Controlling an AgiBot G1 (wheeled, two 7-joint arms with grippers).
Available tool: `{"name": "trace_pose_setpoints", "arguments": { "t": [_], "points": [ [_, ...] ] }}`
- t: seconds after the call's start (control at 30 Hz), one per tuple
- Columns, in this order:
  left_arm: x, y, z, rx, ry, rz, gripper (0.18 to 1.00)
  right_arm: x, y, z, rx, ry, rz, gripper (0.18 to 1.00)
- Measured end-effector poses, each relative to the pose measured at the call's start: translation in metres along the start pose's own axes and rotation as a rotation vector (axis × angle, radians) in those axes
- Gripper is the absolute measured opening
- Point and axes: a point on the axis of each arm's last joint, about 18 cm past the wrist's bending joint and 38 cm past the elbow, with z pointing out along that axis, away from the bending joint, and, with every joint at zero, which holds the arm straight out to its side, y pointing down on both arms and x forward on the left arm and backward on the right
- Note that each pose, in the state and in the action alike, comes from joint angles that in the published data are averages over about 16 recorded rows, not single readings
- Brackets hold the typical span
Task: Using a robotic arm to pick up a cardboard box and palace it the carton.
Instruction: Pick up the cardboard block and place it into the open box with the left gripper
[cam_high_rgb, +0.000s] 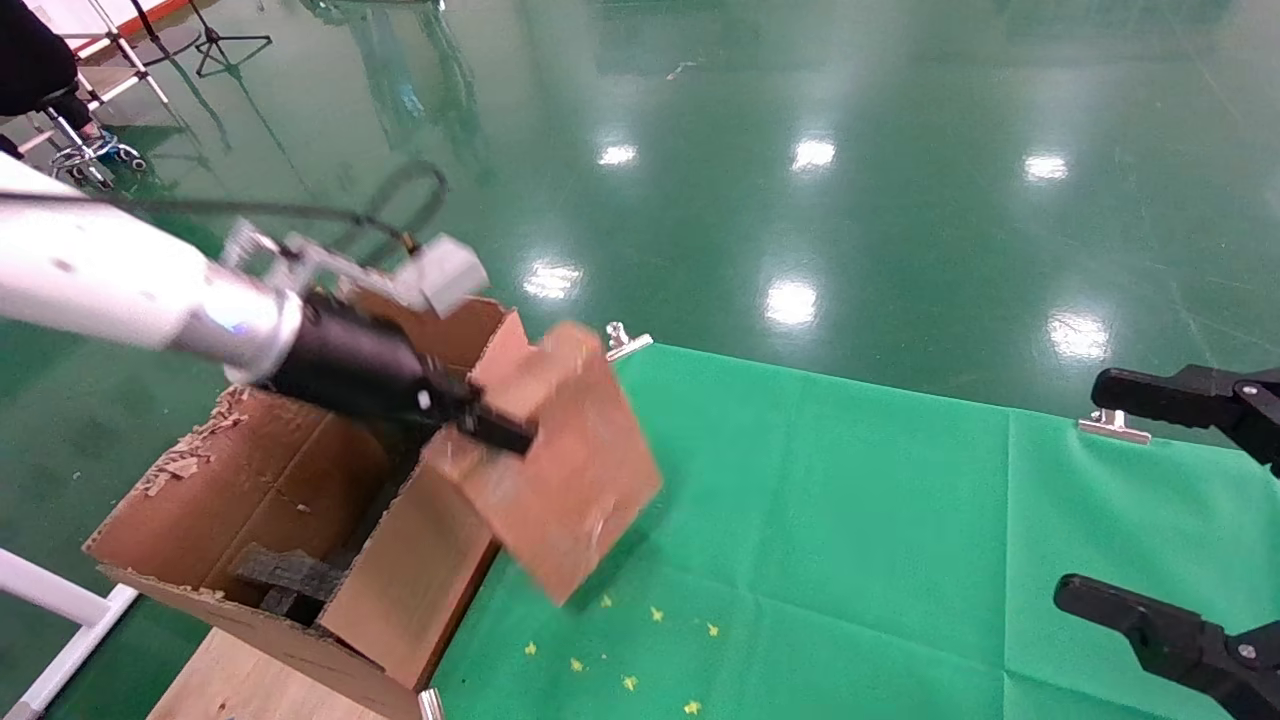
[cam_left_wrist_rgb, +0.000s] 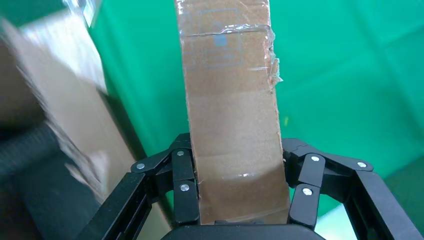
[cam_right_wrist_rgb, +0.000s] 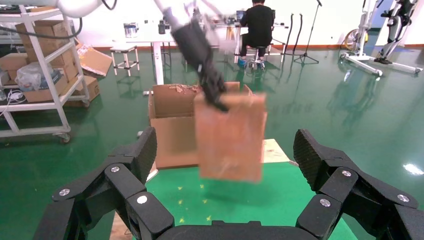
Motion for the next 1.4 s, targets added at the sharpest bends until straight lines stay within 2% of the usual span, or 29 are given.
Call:
{"name": "trace_pose_setpoints", "arguments": {
  "t": [0.2,0.33,0.47,0.6,0.8,1.1,1.4],
  "points": [
    [-0.019,-0.029,-0.063,0.175,-0.069,0.038,0.288,0.000,0.000,0.000,0.000,0.000,0.000,0.999],
    [-0.039,-0.037,-0.107,0.259,-0.151,0.051,0.287,0.000,0.000,0.000,0.000,0.000,0.000,1.001],
    [-0.063,-0.031,-0.140,0.289,-0.240,0.037,0.285,0.000,0.000,0.000,0.000,0.000,0.000,1.001],
    [-0.089,-0.012,-0.159,0.266,-0.316,0.000,0.283,0.000,0.000,0.000,0.000,0.000,0.000,1.001],
    [-0.124,0.029,-0.161,0.180,-0.380,-0.069,0.280,0.000,0.000,0.000,0.000,0.000,0.000,1.001],
    [-0.159,0.084,-0.135,0.050,-0.417,-0.132,0.278,0.000,0.000,0.000,0.000,0.000,0.000,1.001],
    [-0.181,0.123,-0.113,-0.018,-0.458,-0.179,0.277,0.000,0.000,0.000,0.000,0.000,0.000,1.001]
  ]
}}
